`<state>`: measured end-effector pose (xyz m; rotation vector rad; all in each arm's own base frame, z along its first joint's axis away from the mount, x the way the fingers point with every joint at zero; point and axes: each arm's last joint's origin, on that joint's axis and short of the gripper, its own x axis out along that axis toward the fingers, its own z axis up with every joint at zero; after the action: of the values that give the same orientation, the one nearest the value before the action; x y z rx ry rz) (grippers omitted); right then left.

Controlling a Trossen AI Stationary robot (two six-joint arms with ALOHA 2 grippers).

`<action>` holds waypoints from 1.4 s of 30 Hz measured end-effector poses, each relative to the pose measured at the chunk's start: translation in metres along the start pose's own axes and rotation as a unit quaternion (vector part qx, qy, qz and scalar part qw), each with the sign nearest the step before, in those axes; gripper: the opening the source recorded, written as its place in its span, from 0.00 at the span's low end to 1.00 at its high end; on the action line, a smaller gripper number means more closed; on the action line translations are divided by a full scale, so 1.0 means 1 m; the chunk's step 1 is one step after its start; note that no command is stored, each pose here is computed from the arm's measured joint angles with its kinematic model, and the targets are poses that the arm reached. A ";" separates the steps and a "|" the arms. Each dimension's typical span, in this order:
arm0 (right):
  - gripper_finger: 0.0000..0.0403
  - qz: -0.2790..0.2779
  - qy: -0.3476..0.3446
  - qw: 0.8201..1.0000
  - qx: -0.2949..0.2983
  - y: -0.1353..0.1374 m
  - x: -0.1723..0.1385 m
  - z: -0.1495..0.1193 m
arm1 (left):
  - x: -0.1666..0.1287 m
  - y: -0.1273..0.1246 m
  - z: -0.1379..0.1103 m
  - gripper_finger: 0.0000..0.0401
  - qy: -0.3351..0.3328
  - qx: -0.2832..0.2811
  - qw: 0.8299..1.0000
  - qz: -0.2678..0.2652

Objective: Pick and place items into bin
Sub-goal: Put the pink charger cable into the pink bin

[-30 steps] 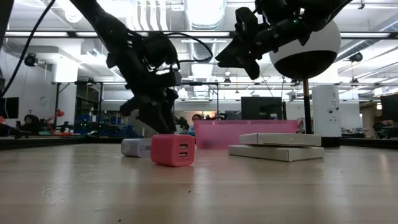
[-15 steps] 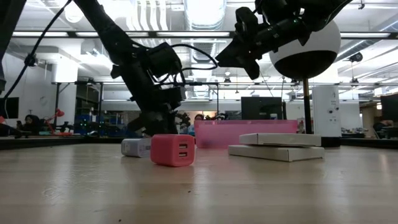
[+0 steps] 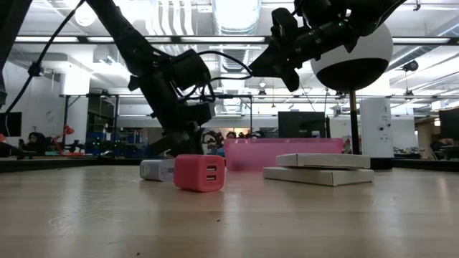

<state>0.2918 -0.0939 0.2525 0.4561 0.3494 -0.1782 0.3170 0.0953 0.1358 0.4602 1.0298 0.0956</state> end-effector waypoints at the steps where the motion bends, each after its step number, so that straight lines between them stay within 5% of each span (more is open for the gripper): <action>1: 0.17 0.000 0.000 1.000 0.000 0.000 0.000 0.000 | 0.000 0.000 0.000 0.19 0.002 0.000 1.000 0.001; 8: 0.18 0.000 -0.001 1.000 0.002 0.000 0.000 0.000 | 0.000 0.000 -0.002 0.02 0.008 -0.001 1.000 0.004; 17: 0.17 0.001 -0.002 1.000 0.014 0.000 0.000 0.000 | -0.008 0.005 0.002 0.03 0.002 -0.036 0.999 0.014; 28: 0.16 0.000 0.000 1.000 0.023 0.000 0.000 0.000 | -0.058 0.023 0.018 0.03 -0.083 -0.107 0.989 0.053; 33: 0.16 0.000 -0.001 1.000 0.022 0.000 -0.001 0.001 | -0.094 0.033 0.025 0.03 -0.157 -0.167 0.970 0.077; 42: 0.24 0.004 -0.006 1.000 -0.015 0.002 -0.001 0.001 | -0.159 0.050 0.034 0.01 -0.356 -0.250 0.895 0.101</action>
<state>0.2918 -0.0929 0.2546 0.4258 0.3375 -0.1670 0.2696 0.0837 0.2989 0.0984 0.2076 0.3428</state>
